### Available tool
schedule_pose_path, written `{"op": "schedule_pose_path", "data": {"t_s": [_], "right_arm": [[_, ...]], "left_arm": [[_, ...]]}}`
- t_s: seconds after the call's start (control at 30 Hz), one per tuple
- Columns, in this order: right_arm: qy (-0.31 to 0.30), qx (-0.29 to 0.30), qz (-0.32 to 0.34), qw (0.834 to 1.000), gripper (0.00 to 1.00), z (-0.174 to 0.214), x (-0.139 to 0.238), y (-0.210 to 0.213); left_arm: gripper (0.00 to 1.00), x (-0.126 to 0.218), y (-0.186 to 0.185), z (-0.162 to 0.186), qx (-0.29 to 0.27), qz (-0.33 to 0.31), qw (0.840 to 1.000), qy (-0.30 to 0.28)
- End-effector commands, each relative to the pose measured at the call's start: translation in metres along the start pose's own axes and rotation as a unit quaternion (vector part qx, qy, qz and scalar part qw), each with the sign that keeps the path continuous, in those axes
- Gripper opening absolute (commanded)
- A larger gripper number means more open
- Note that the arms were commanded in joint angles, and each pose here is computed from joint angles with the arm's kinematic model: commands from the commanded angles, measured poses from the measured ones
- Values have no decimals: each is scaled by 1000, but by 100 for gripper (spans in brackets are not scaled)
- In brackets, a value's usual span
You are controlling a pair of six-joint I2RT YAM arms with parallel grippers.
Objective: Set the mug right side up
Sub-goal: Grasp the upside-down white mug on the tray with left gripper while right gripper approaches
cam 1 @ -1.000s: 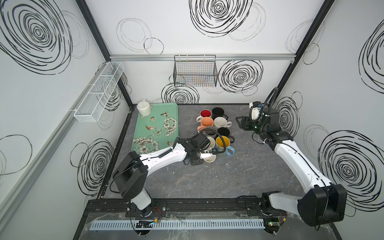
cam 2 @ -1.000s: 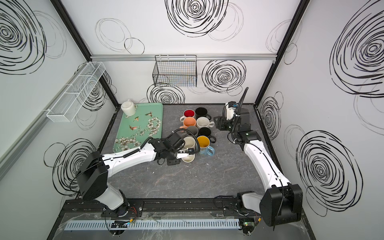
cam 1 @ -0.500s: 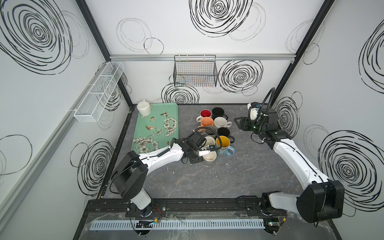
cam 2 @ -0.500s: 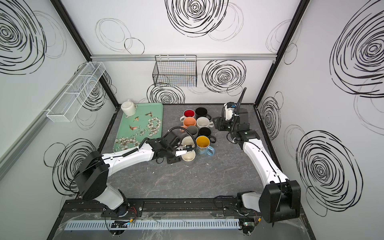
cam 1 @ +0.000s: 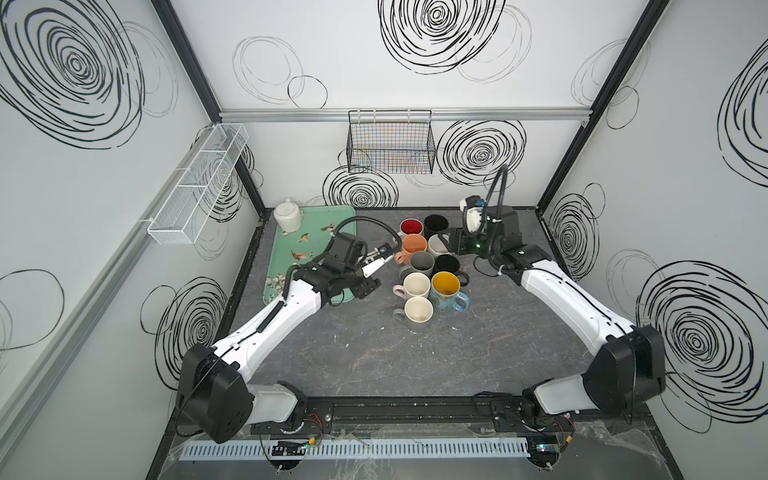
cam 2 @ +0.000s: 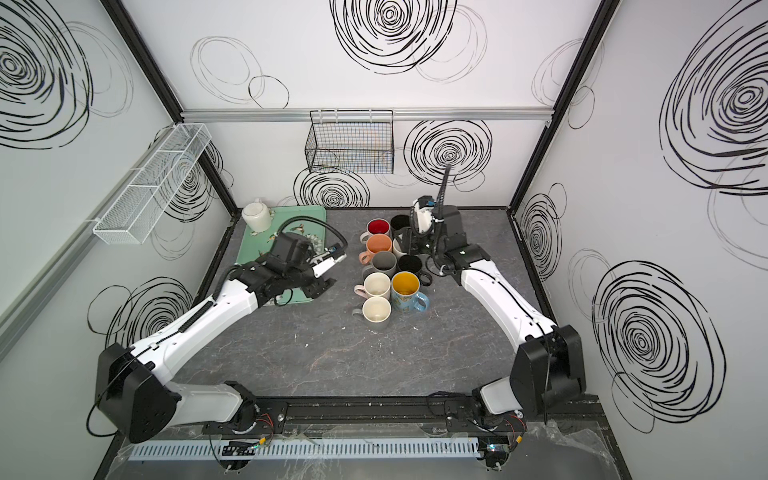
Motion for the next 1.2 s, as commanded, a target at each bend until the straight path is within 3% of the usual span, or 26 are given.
{"op": "schedule_pose_path", "data": {"t_s": [0.0,0.1,0.2,0.43,0.53,0.63,0.8,0.9,1.0,1.17], "right_arm": [[13,19,-39,999,57,-2,-30,34],[38,40,-67,996,57,5,-62,62],[68,56,-89,992,56,14,-95,84],[90,80,-121,985,55,31,-149,117],[94,79,-132,984,55,36,-165,120],[95,76,-139,983,54,41,-175,118],[90,77,-147,982,54,46,-186,117],[85,73,-149,982,53,49,-191,114],[82,66,-156,982,53,53,-194,112],[90,64,-163,980,52,60,-200,111]], "left_arm": [[73,18,42,2,91,-56,994,-31],[77,17,83,9,172,-125,976,-46],[78,2,126,18,241,-189,952,-18],[78,-64,215,53,385,-253,885,60],[83,-88,244,62,412,-289,861,70],[93,-113,270,69,426,-296,853,54],[99,-138,310,89,457,-338,822,30],[100,-150,329,106,487,-345,802,1],[100,-161,339,119,490,-352,797,-29],[100,-166,350,146,499,-380,779,-29]]}}
Point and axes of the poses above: each gripper's point midway between its finger pads, its own x axis back along the fingers, its own y axis along the line the jaws close on, z = x × y, the point moved 10 cm from there along x, back along the fingers, and after that the axes turned 9 degrees about -x, right-handed, at the moved point
